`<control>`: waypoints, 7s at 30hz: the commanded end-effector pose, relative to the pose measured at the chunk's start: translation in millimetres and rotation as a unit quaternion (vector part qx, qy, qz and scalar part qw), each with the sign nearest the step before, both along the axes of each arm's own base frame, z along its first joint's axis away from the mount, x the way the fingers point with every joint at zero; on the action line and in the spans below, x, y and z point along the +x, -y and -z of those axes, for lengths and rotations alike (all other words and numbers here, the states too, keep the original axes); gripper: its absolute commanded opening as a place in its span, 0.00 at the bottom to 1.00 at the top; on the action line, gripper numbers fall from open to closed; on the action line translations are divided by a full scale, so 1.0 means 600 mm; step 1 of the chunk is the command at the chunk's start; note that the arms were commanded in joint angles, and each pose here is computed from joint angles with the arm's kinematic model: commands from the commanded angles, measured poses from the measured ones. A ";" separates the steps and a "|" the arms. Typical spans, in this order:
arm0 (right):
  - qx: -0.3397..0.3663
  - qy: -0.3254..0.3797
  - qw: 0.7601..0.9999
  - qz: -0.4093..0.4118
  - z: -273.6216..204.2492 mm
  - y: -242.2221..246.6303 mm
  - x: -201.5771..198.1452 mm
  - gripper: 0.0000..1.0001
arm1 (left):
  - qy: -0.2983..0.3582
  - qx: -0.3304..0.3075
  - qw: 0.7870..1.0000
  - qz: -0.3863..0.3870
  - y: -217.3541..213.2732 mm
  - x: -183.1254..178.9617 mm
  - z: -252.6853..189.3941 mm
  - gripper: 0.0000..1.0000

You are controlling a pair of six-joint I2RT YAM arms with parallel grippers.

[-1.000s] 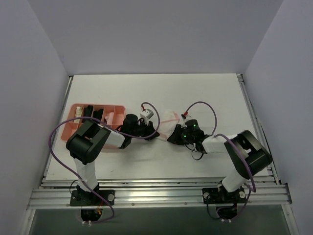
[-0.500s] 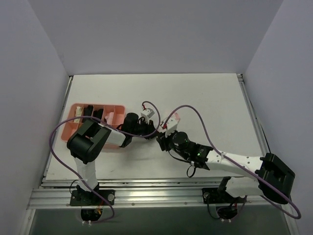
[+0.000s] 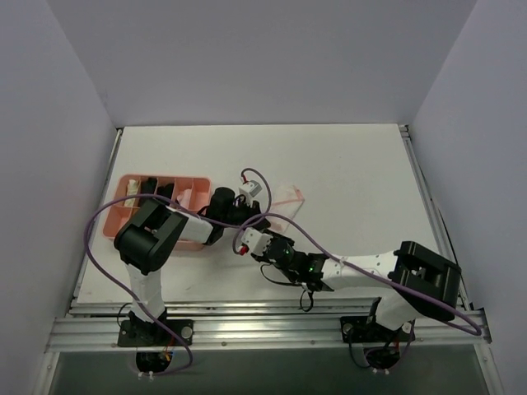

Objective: Roll the underwear

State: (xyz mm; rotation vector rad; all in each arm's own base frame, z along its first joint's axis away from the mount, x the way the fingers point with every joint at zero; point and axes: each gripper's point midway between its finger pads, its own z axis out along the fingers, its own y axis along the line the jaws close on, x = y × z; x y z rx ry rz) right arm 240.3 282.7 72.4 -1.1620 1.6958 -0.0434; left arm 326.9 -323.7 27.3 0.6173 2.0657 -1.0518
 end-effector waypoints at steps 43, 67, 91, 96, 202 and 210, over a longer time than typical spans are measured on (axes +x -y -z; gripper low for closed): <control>-0.175 -0.063 0.982 -0.014 0.081 0.060 0.128 0.43 | -0.095 0.062 0.993 0.022 -0.016 -0.034 0.089 0.26; -0.137 -0.225 0.963 -0.054 0.167 0.066 0.103 0.03 | -0.098 0.048 0.994 0.026 -0.019 -0.011 0.050 0.26; -0.060 -0.330 0.941 -0.051 0.139 0.036 0.104 0.00 | -0.081 -0.019 0.984 -0.159 -0.138 0.135 -0.116 0.39; -0.009 -0.352 0.934 -0.055 0.124 0.017 0.101 0.00 | -0.025 -0.044 0.978 -0.201 -0.170 0.170 -0.213 0.35; 0.402 -0.360 0.809 0.232 0.096 0.122 0.083 0.25 | 0.033 0.139 0.783 0.605 0.012 -0.087 -0.001 0.09; 0.406 -0.279 0.825 0.276 0.029 0.153 0.089 0.30 | 0.010 0.157 0.780 0.606 0.019 -0.094 0.000 0.09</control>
